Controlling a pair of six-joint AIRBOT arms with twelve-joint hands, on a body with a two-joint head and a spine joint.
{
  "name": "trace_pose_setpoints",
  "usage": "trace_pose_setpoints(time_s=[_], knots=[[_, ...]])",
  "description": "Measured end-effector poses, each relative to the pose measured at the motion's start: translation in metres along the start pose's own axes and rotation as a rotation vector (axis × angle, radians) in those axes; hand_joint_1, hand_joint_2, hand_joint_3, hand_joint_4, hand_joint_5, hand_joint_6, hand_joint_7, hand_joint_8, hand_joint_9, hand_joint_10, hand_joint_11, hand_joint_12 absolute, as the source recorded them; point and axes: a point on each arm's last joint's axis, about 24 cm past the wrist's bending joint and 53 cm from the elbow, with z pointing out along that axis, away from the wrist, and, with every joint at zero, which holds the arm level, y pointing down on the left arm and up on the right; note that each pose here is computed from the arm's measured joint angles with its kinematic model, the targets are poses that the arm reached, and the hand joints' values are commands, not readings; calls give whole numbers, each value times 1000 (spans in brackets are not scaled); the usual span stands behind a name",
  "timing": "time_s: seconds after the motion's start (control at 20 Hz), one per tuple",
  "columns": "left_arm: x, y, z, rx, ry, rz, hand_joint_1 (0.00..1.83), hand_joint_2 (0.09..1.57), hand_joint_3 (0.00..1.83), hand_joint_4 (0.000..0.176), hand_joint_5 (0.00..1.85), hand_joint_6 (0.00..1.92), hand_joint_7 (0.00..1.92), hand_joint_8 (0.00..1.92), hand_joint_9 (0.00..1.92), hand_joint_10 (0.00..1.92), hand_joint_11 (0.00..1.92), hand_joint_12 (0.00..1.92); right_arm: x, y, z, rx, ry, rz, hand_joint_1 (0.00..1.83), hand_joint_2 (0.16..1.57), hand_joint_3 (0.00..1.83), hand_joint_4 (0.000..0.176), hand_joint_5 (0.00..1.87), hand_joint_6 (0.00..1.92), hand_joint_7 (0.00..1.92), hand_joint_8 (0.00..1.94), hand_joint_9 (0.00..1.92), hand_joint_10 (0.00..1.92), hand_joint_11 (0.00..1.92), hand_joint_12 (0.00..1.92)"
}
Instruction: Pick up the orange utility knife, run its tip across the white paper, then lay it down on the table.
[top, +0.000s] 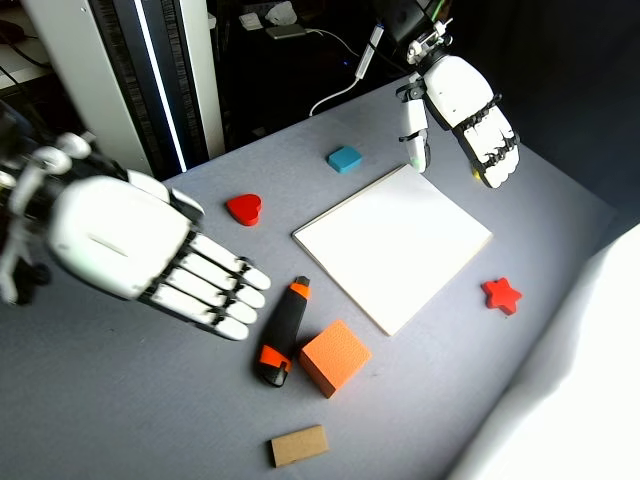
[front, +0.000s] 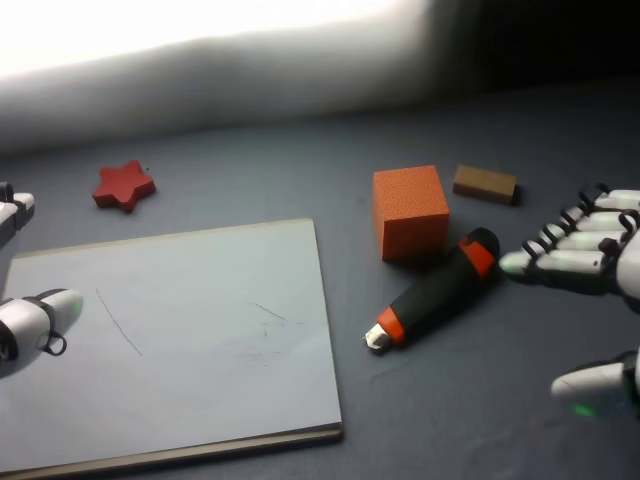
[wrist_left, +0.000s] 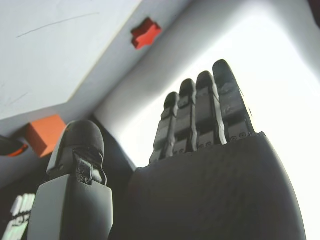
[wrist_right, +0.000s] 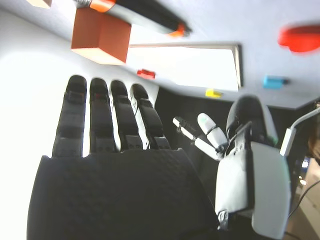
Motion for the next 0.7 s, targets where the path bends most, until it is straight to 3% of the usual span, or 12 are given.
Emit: trace_pose_setpoints(time_s=[0.05, 0.1, 0.15, 0.2, 0.25, 0.3, 0.4, 0.5, 0.6, 0.7], knots=[[-3, -1, 1, 1, -9, -4, 296, 1319, 0, 0, 443, 66, 618, 97, 567, 187, 15, 1392, -3, -3, -4, 9, -9, 1, 23, 1177, 2, 0, 403, 639, 616, 349, 313, 1108, 0, 1710], [-8, -3, 2, 6, -21, -2, 310, 1326, 0, 0, 568, 74, 726, 183, 586, 524, 149, 1507, -9, -8, -11, 28, -28, 6, 75, 1189, 3, 0, 487, 880, 688, 765, 490, 1308, 122, 1834], [-11, -5, 2, 10, -23, 7, 328, 1331, 0, 0, 685, 144, 744, 497, 596, 937, 300, 1569, -15, -13, -17, 45, -46, 20, 96, 1213, 8, 0, 576, 1035, 746, 1010, 577, 1464, 251, 1904], [-12, -9, 3, 20, -26, 11, 314, 1339, 1, 0, 768, 228, 732, 804, 615, 1174, 385, 1624, -18, -18, -24, 61, -60, 26, 123, 1228, 9, 0, 616, 1159, 775, 1158, 603, 1575, 339, 1918], [-10, -16, 3, 44, -15, 14, 300, 1349, 1, 0, 822, 406, 771, 1022, 663, 1309, 449, 1693, -19, -22, -32, 83, -69, 21, 152, 1252, 13, 0, 653, 1343, 843, 1305, 693, 1671, 465, 1920], [-5, -26, 3, 84, 9, 27, 311, 1357, 1, 0, 827, 721, 837, 1278, 764, 1473, 554, 1766, -15, -26, -39, 103, -61, 18, 150, 1278, 17, 0, 704, 1495, 939, 1482, 819, 1842, 612, 1921], [3, -39, 3, 125, 48, 21, 303, 1381, 4, 0, 805, 1028, 927, 1466, 894, 1645, 712, 1850, -9, -25, -44, 110, -44, 19, 112, 1309, 18, 0, 793, 1701, 1061, 1742, 1043, 1918, 841, 1921], [6, -52, 3, 162, 70, 14, 288, 1396, 2, 0, 853, 1117, 940, 1496, 910, 1726, 759, 1899, -9, -25, -43, 109, -48, 58, 104, 1318, 16, 0, 839, 1762, 1090, 1833, 1109, 1921, 913, 1921], [-1, -66, 4, 189, 63, 15, 307, 1410, 3, 0, 798, 1451, 938, 1566, 918, 1771, 788, 1912, -13, -27, -41, 107, -50, 52, 64, 1320, 10, 0, 931, 1767, 1147, 1811, 1152, 1921, 954, 1921], [-8, -77, 5, 217, 47, 23, 293, 1423, 3, 0, 749, 1613, 928, 1605, 919, 1799, 817, 1921, -16, -28, -39, 102, -50, 52, 73, 1320, 6, 0, 958, 1742, 1148, 1784, 1147, 1921, 934, 1921]])
